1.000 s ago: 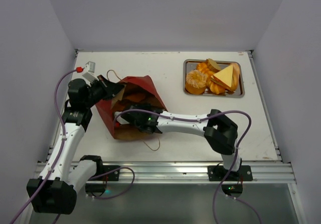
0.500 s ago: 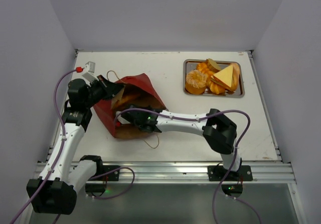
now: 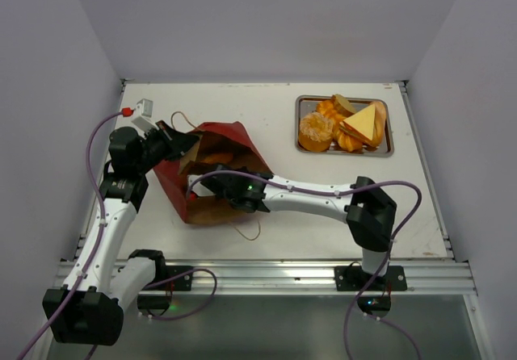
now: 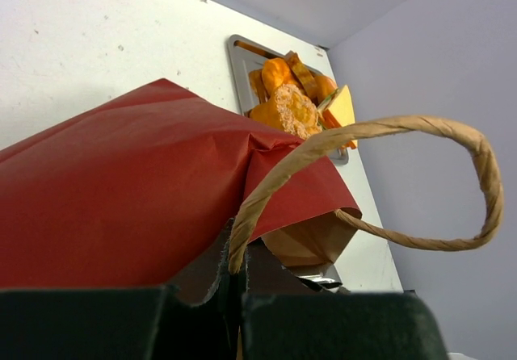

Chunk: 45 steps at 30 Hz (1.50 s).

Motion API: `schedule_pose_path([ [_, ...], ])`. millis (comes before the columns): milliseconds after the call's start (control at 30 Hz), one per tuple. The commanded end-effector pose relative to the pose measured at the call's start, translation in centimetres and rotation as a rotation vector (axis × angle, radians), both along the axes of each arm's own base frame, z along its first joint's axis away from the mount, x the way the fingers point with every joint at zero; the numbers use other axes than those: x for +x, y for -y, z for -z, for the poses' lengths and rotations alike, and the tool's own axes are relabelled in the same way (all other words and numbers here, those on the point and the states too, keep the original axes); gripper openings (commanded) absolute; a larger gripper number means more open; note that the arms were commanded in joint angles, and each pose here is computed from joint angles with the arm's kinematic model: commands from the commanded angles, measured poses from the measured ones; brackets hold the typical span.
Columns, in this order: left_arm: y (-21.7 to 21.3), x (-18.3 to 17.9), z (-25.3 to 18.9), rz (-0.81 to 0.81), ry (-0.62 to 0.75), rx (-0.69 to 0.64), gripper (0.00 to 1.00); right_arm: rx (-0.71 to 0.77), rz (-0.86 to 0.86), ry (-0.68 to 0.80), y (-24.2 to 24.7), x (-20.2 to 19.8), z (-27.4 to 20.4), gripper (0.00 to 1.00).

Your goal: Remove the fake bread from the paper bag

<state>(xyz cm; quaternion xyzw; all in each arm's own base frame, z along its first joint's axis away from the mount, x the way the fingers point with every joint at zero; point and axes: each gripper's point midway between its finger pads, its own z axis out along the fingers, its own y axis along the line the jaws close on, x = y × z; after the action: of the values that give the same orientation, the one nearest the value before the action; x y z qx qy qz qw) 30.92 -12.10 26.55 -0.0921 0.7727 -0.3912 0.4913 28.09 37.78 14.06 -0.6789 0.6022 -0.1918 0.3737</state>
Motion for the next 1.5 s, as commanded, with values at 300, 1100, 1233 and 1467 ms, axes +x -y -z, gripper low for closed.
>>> schedule_pose_path([
  [300,0.4,-0.4,-0.8,0.018,0.038,-0.007,0.00,0.073,0.009,0.029,0.5,0.0,-3.2,0.31],
  [1100,0.4,-0.4,-0.5,0.023,0.033,0.000,0.00,0.035,0.004,-0.001,0.7,-0.4,-2.4,0.41],
  [1233,0.4,-0.4,-0.5,0.023,0.033,-0.005,0.00,0.051,-0.009,0.010,0.7,-0.6,-3.3,0.42],
  [1467,0.4,-0.5,-0.7,0.024,0.039,-0.006,0.00,0.054,-0.040,0.015,0.1,-1.2,-3.8,0.44],
])
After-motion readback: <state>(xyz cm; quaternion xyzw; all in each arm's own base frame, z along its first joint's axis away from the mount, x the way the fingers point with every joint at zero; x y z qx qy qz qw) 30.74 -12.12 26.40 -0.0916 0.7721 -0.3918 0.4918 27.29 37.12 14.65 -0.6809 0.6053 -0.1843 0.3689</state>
